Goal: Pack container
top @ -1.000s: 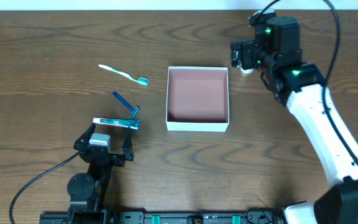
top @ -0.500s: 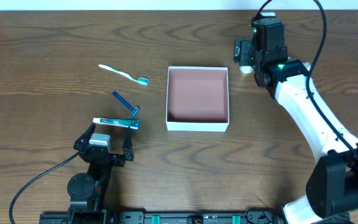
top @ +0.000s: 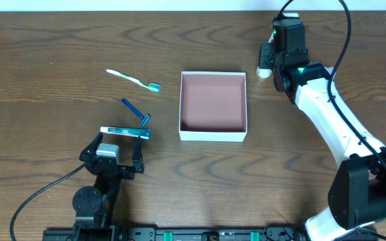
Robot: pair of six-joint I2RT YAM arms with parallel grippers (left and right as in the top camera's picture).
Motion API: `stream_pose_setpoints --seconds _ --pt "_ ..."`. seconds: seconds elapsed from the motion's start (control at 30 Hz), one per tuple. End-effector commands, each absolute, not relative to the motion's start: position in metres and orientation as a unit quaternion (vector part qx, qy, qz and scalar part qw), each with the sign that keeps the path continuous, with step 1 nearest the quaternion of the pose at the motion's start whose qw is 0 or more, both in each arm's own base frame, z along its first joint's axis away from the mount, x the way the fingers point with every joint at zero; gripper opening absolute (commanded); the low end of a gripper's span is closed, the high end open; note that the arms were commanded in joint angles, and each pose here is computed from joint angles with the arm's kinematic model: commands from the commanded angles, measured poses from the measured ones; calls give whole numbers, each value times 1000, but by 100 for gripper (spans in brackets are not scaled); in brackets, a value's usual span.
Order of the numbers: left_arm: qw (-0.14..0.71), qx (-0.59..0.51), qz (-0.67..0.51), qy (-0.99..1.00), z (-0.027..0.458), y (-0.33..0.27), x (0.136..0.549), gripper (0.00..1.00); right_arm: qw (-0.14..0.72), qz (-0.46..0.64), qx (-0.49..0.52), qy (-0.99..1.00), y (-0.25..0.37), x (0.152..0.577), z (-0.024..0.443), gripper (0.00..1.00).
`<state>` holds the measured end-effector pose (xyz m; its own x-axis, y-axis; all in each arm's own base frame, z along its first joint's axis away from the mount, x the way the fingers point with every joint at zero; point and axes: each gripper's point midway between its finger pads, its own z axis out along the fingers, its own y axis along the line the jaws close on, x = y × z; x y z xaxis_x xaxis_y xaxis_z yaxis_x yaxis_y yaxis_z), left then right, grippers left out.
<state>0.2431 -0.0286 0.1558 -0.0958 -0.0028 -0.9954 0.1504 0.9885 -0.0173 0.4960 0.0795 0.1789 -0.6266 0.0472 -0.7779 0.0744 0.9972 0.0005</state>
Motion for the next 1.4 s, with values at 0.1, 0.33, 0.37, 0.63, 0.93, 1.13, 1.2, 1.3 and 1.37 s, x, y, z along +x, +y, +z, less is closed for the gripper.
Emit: stream_pose_setpoints --seconds 0.1,0.33,0.37,0.63,0.93,1.13,1.2,1.3,1.37 --pt "653 57 -56 753 140 -30 242 98 440 -35 28 897 70 501 187 1" --pt "653 57 -56 753 140 -30 242 98 469 -41 5 882 68 492 224 1" --pt "653 57 -56 753 140 -30 242 98 476 -41 4 878 67 489 234 1" --pt "653 57 -56 753 140 -30 242 98 534 -16 -2 845 71 451 310 1" --pt "653 57 -56 753 140 -30 242 98 567 68 -2 821 115 403 359 1" --pt "653 57 -56 753 140 -30 242 98 549 130 -3 826 161 385 355 1" --pt "653 57 -56 753 140 -30 242 98 541 141 4 829 172 382 351 1" --pt "653 57 -56 753 140 -30 242 98 530 150 16 834 187 378 343 1" --pt "653 57 -56 753 140 -30 242 98 520 157 24 839 196 375 336 1"
